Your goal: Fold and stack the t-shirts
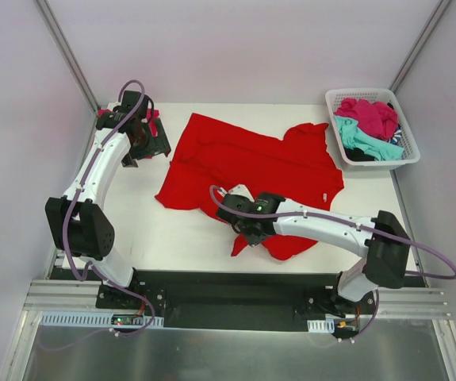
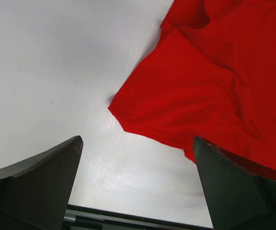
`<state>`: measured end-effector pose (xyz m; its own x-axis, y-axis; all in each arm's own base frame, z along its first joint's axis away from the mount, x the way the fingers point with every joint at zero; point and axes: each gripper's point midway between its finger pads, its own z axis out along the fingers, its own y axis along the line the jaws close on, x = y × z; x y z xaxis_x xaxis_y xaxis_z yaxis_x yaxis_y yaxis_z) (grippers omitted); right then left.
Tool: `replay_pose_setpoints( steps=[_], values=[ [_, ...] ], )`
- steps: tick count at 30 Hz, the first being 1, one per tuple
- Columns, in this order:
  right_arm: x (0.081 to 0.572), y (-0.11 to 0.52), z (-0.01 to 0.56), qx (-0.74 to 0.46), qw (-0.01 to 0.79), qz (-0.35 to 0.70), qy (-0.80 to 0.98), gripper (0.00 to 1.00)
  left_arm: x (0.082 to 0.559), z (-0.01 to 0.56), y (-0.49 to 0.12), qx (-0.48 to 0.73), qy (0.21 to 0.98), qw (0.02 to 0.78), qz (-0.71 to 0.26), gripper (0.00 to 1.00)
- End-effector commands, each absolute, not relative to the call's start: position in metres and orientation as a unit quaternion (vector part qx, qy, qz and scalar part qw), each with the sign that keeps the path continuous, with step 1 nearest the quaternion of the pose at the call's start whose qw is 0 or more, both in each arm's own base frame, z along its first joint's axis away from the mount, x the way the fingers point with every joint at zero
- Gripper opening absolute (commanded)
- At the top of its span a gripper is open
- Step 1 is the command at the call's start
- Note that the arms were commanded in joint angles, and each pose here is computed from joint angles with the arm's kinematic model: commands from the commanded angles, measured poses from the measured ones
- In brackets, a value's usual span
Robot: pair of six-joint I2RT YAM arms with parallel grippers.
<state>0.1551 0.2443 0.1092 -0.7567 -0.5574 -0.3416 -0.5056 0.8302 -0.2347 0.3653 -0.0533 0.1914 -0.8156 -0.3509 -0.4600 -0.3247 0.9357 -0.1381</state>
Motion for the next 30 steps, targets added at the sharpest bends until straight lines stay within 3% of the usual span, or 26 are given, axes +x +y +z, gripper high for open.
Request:
replay_pose_setpoints(
  steps=[1, 6, 11, 17, 25, 30],
  values=[
    [0.135, 0.233, 0.113, -0.323, 0.151, -0.047, 0.933, 0.01, 0.357, 0.199, -0.052, -0.172, 0.953, 0.247, -0.034, 0.99],
    [0.144, 0.222, 0.096, -0.317, 0.119, -0.054, 0.94, 0.01, 0.358, 0.2, -0.052, -0.169, 0.954, 0.247, -0.034, 0.99],
    [0.176, 0.208, 0.063, -0.301, 0.121, -0.132, 0.937, 0.01, 0.36, 0.197, -0.053, -0.168, 0.955, 0.243, -0.034, 0.99],
    [0.204, 0.232, 0.038, -0.308, 0.13, -0.159, 0.929, 0.01, 0.363, 0.195, -0.055, -0.165, 0.956, 0.24, -0.037, 0.99],
    [0.25, 0.275, 0.06, -0.302, 0.162, -0.133, 0.93, 0.01, 0.364, 0.195, -0.054, -0.159, 0.957, 0.24, -0.034, 0.99],
    [0.265, 0.265, 0.07, -0.297, 0.165, -0.148, 0.929, 0.01, 0.362, 0.193, -0.055, -0.157, 0.958, 0.237, -0.037, 0.99]
  ],
)
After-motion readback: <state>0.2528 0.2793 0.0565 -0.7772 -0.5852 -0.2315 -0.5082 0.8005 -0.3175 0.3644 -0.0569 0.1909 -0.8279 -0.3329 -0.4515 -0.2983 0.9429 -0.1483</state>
